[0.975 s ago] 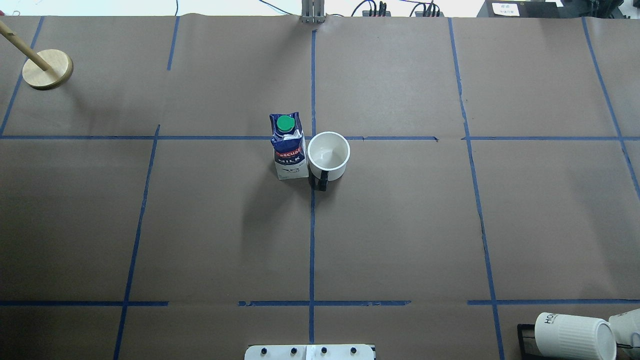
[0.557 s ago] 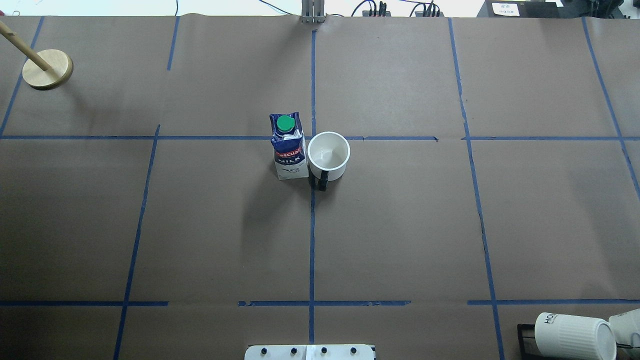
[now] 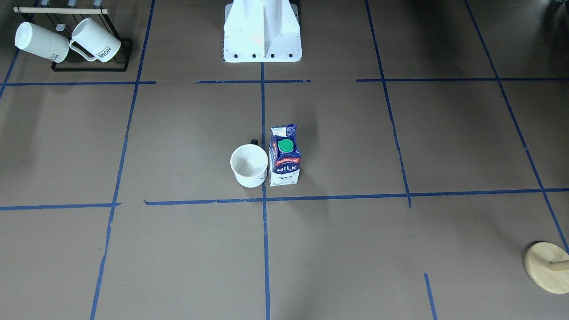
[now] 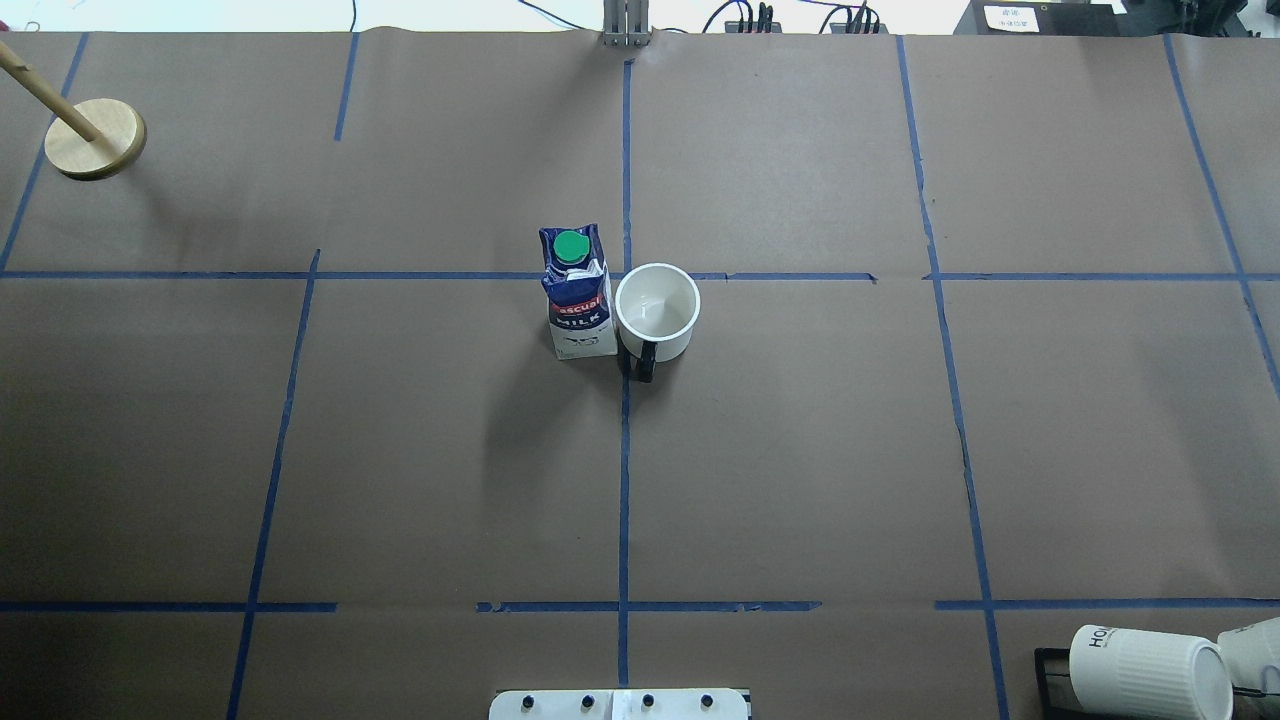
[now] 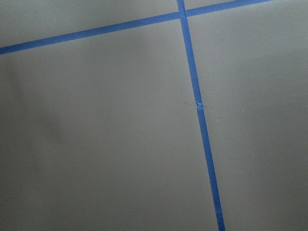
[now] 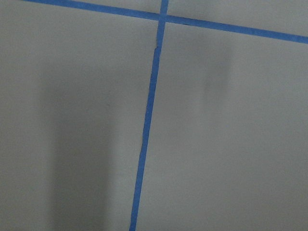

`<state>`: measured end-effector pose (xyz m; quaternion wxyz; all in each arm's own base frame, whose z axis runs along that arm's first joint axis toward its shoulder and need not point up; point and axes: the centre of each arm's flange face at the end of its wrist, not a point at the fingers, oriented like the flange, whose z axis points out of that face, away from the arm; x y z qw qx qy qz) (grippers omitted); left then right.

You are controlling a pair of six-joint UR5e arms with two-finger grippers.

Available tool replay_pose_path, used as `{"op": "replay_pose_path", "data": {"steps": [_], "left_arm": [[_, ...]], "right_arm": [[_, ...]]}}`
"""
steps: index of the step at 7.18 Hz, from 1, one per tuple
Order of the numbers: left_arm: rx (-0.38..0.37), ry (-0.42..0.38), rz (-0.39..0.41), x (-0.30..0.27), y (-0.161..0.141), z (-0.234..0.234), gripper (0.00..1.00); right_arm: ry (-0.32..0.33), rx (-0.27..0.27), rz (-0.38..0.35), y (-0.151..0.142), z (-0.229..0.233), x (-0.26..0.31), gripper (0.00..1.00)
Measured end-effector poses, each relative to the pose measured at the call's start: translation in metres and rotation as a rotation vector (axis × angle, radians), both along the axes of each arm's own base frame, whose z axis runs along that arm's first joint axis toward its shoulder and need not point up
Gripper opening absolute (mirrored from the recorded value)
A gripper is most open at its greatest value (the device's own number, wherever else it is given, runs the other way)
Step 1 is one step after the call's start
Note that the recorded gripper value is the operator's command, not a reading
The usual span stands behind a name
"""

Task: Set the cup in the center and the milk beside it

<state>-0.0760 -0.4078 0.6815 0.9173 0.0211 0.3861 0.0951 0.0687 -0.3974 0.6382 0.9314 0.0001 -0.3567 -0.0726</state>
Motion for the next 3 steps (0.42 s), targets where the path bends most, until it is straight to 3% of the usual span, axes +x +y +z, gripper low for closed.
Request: {"op": "replay_pose_path", "data": {"steps": [3], "left_arm": [[-0.002,0.001,0.0,0.0001,0.0003,0.0015,1.0]], "right_arm": [[-0.001,0.0,0.0,0.0,0.0001,0.0,1.0]]}}
